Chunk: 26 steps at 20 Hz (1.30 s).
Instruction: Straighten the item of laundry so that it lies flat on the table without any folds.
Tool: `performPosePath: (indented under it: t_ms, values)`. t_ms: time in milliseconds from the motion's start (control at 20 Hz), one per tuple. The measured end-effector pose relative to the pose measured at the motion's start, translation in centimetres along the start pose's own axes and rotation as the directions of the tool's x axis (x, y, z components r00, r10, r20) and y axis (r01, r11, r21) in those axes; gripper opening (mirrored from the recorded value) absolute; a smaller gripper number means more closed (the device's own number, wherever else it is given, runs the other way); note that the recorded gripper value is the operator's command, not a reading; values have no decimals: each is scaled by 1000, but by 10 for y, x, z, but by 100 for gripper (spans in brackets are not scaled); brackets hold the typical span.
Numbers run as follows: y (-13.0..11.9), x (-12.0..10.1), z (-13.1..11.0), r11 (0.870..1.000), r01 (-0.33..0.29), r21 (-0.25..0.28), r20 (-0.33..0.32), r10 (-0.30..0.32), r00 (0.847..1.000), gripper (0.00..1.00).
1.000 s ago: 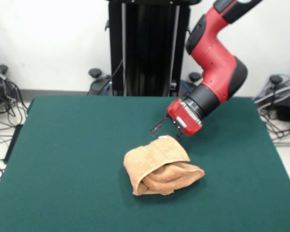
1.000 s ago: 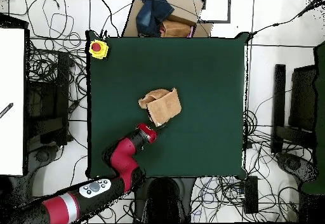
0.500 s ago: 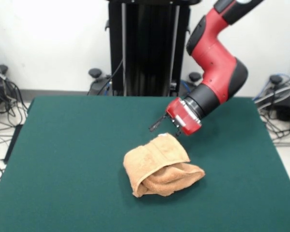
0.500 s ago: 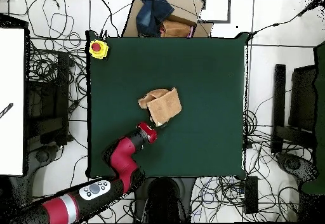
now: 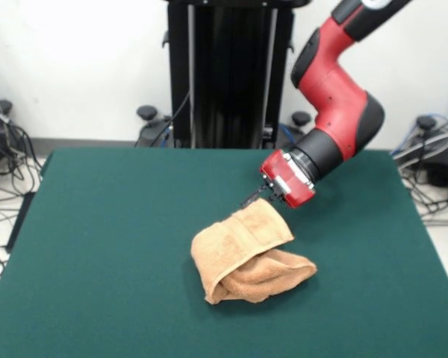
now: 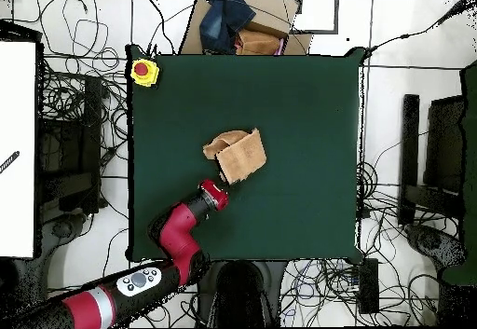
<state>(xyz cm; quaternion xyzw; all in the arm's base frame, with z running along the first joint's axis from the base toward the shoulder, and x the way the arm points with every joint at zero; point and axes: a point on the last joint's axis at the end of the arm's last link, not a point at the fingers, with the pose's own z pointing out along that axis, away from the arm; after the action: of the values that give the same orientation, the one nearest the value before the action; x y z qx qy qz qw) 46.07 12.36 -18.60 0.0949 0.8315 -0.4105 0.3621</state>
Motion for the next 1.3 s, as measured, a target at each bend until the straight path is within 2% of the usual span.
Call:
performPosePath:
  t_ms: [350,500,550,700,750,900,1000,1100,1300]
  values:
    - [3,6,-2,1000,5,-5,3,-5,1000,0]
    - [8,7,-5,998,48,-44,3,-48,999,0]
    - [10,4,-10,992,92,-84,1,-92,996,0]
    - [9,-2,-17,980,143,-138,-8,-146,989,0]
    - [3,-14,-25,964,186,-192,-22,-193,981,0]
    - [-8,-31,-32,949,206,-238,-46,-223,974,0]
    - [-24,-54,-38,937,208,-281,-78,-238,968,0]
    - [-42,-79,-42,930,190,-315,-113,-236,965,0]
    - [-75,-118,-45,924,140,-355,-174,-213,961,0]
